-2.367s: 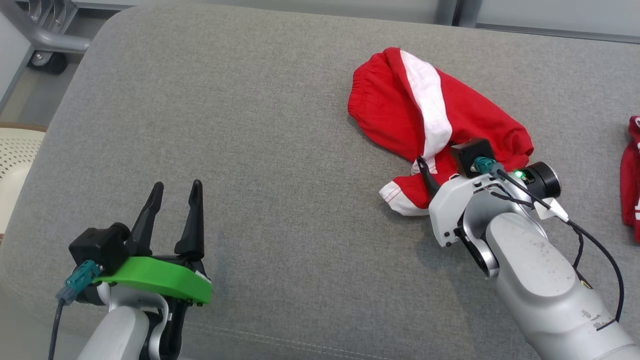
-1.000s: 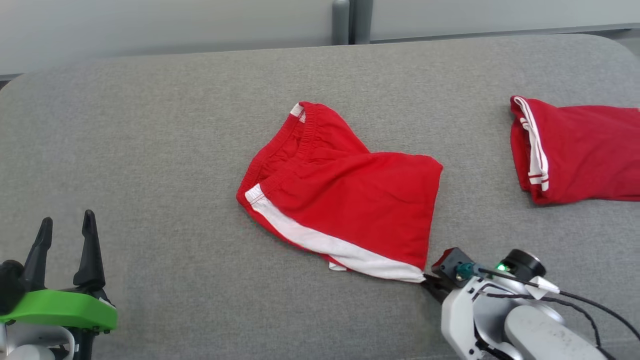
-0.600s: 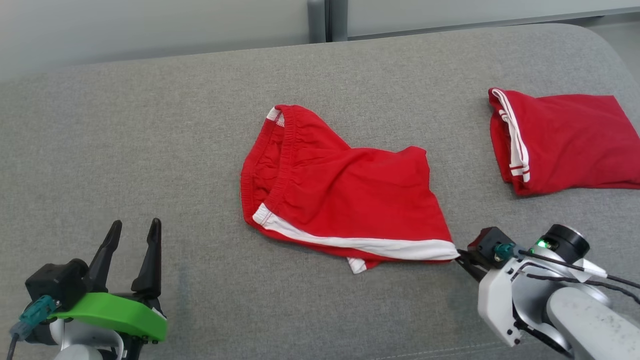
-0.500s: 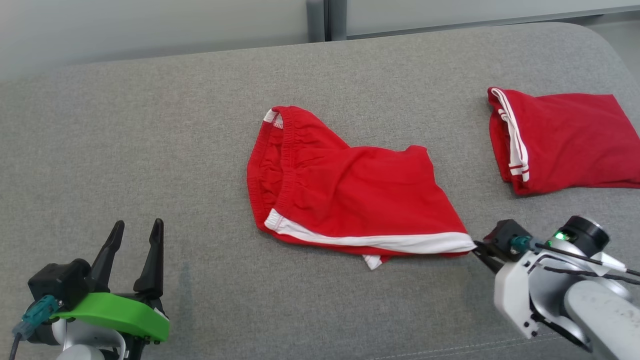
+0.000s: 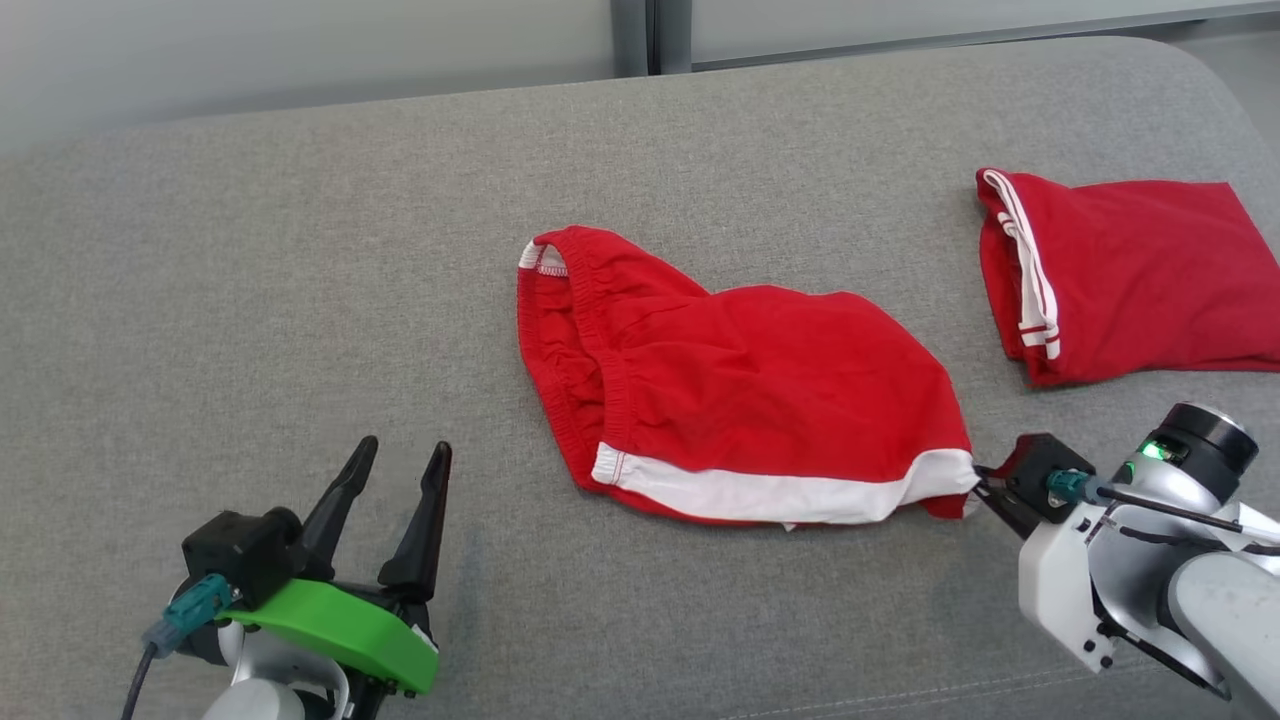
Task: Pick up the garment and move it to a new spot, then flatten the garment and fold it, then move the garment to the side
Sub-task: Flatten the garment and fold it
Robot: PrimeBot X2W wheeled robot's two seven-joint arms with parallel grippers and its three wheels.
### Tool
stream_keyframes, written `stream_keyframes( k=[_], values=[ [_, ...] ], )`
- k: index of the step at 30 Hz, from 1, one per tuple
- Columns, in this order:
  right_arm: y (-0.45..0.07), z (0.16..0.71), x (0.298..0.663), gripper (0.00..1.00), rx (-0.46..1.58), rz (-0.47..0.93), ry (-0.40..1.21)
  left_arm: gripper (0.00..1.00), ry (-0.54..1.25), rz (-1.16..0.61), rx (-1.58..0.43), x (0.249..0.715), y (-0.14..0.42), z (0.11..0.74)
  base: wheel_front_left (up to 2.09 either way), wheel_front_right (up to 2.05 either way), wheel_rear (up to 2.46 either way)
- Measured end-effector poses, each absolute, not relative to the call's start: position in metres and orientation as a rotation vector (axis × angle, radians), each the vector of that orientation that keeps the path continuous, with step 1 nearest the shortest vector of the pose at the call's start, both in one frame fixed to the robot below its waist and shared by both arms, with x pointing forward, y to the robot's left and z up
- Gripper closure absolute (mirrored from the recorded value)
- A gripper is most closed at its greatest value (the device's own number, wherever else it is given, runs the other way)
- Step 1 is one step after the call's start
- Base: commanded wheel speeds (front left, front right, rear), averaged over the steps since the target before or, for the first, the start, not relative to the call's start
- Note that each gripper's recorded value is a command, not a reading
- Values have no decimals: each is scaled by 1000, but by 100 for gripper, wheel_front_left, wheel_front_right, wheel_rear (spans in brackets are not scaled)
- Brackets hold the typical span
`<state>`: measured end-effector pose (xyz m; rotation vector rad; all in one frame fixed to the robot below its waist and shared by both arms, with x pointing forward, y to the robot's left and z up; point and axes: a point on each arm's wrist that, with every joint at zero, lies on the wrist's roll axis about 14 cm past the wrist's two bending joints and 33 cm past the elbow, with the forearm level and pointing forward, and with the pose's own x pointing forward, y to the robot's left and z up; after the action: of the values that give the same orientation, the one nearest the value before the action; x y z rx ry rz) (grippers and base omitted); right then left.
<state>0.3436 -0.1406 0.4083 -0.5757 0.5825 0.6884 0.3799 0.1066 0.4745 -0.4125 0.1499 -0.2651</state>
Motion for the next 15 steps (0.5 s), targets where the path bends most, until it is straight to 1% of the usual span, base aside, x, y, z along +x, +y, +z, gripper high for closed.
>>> stream_keyframes(
  k=[1,2,3,10,15],
  values=[
    [-136,409,341,38,-567,703,578,0,147,-271,-415,380,104,476,0,0,0],
    [-132,410,340,21,-561,714,575,0,149,-276,-419,380,102,475,0,0,0],
    [-129,410,338,0,-552,720,569,0,153,-280,-420,380,100,474,0,0,0],
    [-123,424,338,0,-485,711,524,0,186,-350,-429,378,74,468,0,0,0],
    [-134,426,332,0,-435,647,536,0,194,-403,-433,378,58,469,0,0,0]
  ],
)
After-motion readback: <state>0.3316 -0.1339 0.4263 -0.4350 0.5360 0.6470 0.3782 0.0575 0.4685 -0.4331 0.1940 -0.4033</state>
